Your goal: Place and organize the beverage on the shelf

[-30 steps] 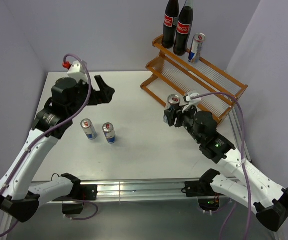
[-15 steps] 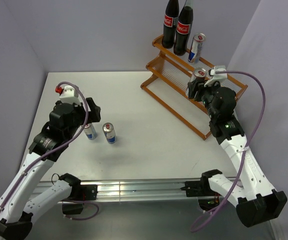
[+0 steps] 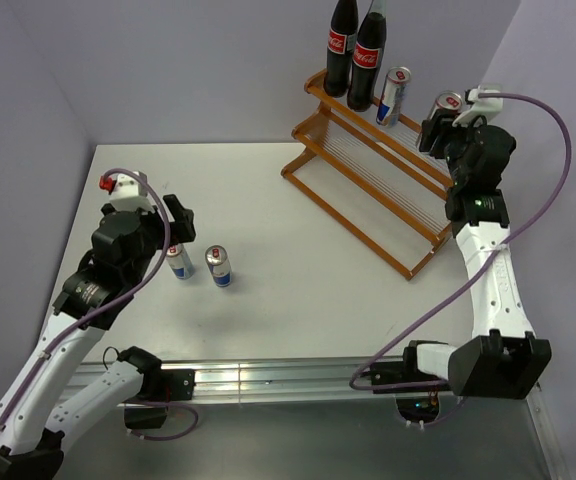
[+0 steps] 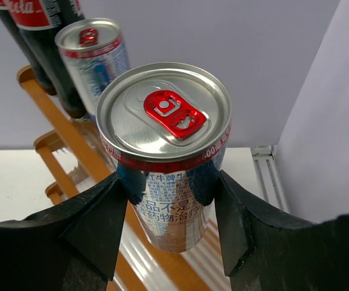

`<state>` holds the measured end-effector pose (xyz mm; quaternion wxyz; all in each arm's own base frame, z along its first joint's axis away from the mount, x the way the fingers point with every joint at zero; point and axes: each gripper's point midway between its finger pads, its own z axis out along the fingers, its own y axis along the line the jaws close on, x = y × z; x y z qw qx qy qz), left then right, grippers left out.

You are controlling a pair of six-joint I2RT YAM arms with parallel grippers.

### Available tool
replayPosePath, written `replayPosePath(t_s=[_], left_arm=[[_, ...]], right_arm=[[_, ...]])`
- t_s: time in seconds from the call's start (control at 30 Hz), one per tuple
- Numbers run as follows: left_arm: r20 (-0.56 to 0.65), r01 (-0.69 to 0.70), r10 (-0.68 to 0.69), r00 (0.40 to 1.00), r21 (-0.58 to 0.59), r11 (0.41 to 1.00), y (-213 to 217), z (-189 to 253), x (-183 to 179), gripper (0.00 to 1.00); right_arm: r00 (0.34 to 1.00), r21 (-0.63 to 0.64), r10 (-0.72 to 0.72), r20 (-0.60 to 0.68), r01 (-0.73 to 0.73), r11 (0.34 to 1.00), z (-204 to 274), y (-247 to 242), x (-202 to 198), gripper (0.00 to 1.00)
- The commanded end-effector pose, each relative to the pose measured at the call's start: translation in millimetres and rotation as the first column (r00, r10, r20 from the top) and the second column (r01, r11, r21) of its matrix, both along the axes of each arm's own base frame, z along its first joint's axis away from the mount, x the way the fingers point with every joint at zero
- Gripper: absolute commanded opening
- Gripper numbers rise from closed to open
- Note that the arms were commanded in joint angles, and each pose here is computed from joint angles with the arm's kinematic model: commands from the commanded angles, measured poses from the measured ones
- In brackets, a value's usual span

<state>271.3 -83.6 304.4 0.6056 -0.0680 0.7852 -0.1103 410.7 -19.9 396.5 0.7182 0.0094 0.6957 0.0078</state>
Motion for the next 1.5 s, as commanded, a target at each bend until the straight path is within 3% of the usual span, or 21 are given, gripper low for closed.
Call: replayPosePath(t_s=[0.0,0.2,0.33,0.77,0.87,1.03,1.1,1.37,1.47], left_arm=[[0.036,-0.012,0.013,0.999,-0.029,1.000,1.0,10.0,3.7,1.00],[0.061,-0.012,0.014,0.998,-0.038,0.999,5.2,13.9,3.1,1.00],[0.055,-0.021,0.023,0.998,-0.036,0.999,7.9,12.6,5.0,0.99],[0.058,-0.010,0.012,0.998,-0.038,0.999,8.8,13.5,5.6,0.99],[0.059,-0.008,0.011,0.998,-0.040,0.999,8.6,13.8,5.7,0.99],[0.061,-0.007,0.009,0.998,-0.039,0.999,8.7,14.1,5.9,0.99],[0.055,-0.007,0.009,0.998,-0.036,0.999,8.7,11.9,6.1,1.00],[0.067,-0.007,0.010,0.998,-0.037,0.999,9.8,14.0,4.8,1.00],[0.065,-0.009,0.011,0.998,-0.037,0.999,10.0,14.0,5.0,0.99]], right_arm=[[0.977,-0.031,0.058,0.206,-0.052,0.998,71.7,2.9,3.1,0.00],[0.976,-0.035,0.134,0.172,-0.130,0.991,58.2,6.2,31.5,0.00],[0.966,-0.085,0.204,0.157,-0.192,0.978,51.8,9.4,38.9,0.00],[0.952,-0.084,0.297,0.071,-0.290,0.953,21.9,17.1,59.0,0.01],[0.948,-0.079,0.314,0.051,-0.309,0.948,15.7,19.5,61.2,0.05],[0.945,-0.075,0.328,0.021,-0.325,0.943,6.3,20.5,66.6,0.16],[0.947,-0.075,0.322,0.016,-0.320,0.945,3.5,19.2,67.9,0.27],[0.941,-0.076,0.337,-0.020,-0.338,0.938,-3.3,19.6,75.8,0.45],[0.941,-0.073,0.339,-0.018,-0.339,0.938,-2.4,20.5,73.3,0.77]])
